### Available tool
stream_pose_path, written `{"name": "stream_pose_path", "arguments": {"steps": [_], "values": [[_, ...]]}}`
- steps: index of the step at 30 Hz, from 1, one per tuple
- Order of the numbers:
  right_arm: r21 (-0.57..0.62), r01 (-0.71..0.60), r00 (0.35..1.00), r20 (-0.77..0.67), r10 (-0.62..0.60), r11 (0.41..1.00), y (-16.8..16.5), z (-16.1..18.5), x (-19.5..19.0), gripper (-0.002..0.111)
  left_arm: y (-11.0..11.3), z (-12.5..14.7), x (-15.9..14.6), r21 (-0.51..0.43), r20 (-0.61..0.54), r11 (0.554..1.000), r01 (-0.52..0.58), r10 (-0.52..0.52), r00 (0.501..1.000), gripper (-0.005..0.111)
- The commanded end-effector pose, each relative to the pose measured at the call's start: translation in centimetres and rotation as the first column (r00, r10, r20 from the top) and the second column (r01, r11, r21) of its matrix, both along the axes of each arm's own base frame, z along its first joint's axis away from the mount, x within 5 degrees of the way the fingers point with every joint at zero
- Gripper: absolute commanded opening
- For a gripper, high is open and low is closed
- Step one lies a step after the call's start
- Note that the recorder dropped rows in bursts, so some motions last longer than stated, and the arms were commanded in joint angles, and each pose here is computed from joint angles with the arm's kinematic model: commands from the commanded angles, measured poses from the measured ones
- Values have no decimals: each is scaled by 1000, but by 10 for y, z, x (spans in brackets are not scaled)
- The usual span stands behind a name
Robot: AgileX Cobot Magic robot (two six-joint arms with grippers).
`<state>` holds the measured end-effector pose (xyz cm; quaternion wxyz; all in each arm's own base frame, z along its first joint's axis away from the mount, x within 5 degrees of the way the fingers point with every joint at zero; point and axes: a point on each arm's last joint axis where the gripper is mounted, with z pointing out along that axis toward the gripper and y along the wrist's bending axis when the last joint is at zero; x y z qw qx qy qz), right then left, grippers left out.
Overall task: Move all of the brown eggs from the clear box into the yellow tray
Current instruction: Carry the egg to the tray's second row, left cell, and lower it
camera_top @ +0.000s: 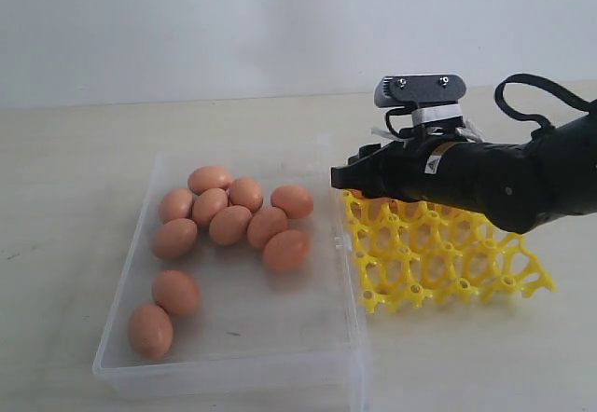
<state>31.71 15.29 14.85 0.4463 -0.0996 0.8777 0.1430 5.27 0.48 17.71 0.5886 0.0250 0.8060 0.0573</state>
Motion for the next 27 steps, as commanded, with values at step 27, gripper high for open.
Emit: {"name": "stream_pose_path", "arguments": {"steps": [27], "values": [[-17,-55,998,-11,55,998,8,-22,9,14,0,2,0,-5,16,1000,-3,3,1000,0]]}}
